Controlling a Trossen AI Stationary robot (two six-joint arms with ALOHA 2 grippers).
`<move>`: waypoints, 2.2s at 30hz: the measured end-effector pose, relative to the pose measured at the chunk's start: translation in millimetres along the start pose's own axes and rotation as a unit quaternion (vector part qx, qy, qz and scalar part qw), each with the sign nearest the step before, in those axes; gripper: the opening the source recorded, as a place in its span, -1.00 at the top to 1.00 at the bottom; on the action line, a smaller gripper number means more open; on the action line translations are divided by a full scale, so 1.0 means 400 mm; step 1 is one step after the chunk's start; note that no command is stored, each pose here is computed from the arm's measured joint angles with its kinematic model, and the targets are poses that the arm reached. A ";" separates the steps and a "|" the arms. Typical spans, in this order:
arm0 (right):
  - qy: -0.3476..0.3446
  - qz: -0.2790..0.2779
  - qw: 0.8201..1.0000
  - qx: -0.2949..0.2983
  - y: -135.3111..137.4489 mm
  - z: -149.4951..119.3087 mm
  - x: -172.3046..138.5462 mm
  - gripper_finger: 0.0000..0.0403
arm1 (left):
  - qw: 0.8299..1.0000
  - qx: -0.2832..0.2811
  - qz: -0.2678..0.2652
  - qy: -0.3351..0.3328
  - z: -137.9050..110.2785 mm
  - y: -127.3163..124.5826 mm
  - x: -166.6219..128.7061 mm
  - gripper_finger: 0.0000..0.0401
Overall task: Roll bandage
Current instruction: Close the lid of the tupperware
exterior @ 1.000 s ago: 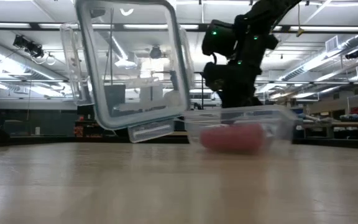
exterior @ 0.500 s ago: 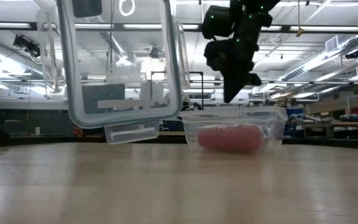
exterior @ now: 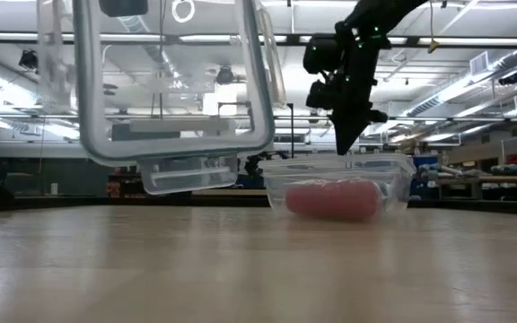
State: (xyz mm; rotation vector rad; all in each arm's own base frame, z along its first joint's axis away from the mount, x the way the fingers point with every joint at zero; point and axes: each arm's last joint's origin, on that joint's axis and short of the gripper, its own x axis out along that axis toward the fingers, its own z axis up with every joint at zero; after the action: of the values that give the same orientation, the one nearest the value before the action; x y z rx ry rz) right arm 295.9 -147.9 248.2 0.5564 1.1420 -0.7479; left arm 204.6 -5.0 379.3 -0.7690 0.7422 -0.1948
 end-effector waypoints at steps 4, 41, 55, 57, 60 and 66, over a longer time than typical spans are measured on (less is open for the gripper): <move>0.029 0.027 0.999 0.004 -0.030 0.015 0.031 0.99 | 1.000 0.000 -0.003 0.002 0.000 0.000 0.000 0.99; 0.164 0.081 0.976 -0.120 -0.058 -0.043 0.077 0.33 | 1.000 0.015 -0.017 0.015 -0.003 -0.002 0.000 0.99; 0.111 0.130 0.953 -0.250 -0.026 -0.065 0.127 0.45 | 1.000 0.014 -0.017 0.014 -0.002 -0.002 0.000 0.99; 0.111 0.134 0.942 -0.287 -0.020 -0.068 0.133 0.48 | 1.000 0.012 -0.017 0.014 -0.003 -0.002 0.000 0.99; 0.135 0.130 0.925 -0.330 -0.015 -0.080 0.148 0.51 | 1.000 0.005 -0.017 0.014 -0.002 -0.002 0.000 0.99; 0.148 0.100 0.867 -0.466 0.026 -0.106 0.165 0.57 | 1.000 0.001 -0.017 0.014 -0.002 -0.002 -0.001 0.99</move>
State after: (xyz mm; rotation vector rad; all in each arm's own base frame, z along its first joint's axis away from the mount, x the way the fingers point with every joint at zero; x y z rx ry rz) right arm 293.4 -126.2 172.3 -0.0499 1.5378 0.1294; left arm 203.9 -6.1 379.6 -0.7788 0.7550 -0.2377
